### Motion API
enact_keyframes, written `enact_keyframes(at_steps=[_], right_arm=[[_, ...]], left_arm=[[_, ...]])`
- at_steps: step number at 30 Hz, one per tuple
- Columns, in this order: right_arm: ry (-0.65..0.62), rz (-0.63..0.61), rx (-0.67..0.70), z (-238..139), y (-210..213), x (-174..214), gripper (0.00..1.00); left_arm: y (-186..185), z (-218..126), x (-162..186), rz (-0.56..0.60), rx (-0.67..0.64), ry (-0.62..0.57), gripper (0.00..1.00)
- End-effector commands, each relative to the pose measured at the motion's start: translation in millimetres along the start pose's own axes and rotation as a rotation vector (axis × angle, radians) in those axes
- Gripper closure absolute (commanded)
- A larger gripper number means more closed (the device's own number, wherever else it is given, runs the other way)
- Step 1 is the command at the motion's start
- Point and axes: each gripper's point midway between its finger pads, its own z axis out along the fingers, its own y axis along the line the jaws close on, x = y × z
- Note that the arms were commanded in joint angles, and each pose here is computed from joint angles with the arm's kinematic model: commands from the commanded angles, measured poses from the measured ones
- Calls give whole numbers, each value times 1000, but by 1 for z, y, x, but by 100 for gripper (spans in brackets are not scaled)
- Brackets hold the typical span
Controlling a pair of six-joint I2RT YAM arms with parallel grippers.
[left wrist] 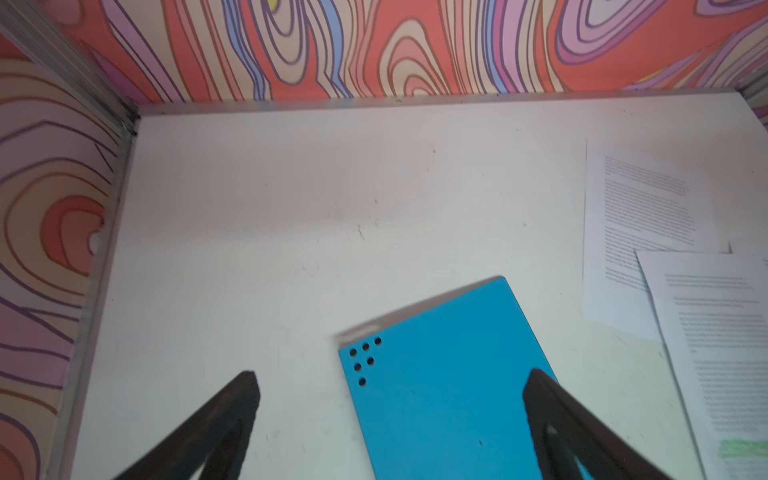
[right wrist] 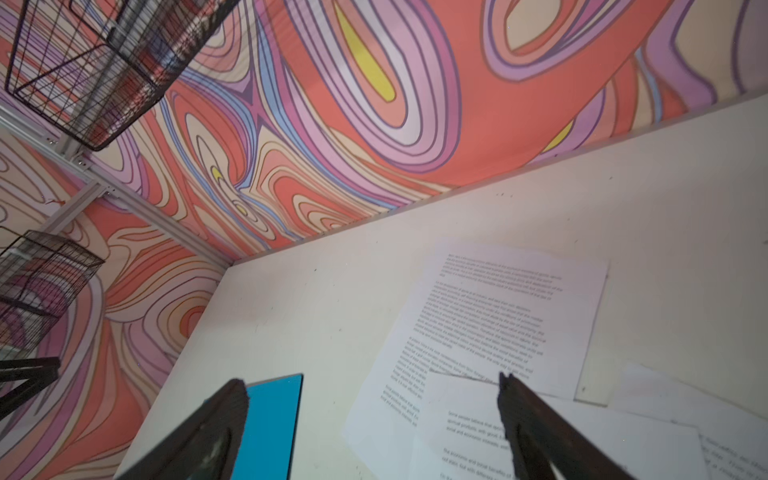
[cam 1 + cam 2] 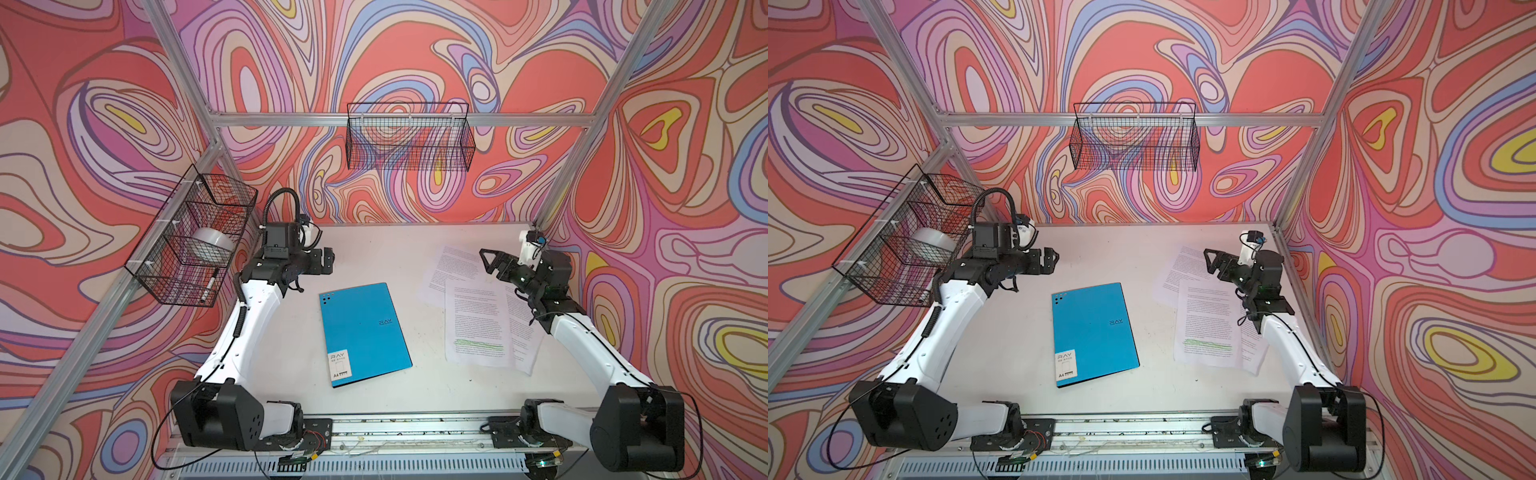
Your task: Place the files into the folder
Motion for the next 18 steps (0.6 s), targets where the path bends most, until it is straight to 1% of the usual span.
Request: enact_keyframes(at_steps=[1,4,6,9,13,15,18], right_arm=[[197,137,-5,1,4,39,1],[273,132,53,-5,2,63,1],[329,114,85,-9,7,79,2],[408,43,121,-15,21,104,1],[502,4,57,-28,49,139,1],[542,-47,13,-36,66,157,1],[603,-135,-35,-49,93,186,2]], left_arm=[[-13,-15,65,-109,10,296,0],[-28,-16,73,-153,65,348,0],[-38,-13,76,-163,119,377,0],[-30,-3,81,-161,78,376,0],[-20,14,88,-173,35,321,0],[-18,22,87,-157,32,298,0],[-6,33,84,-134,-27,265,0]])
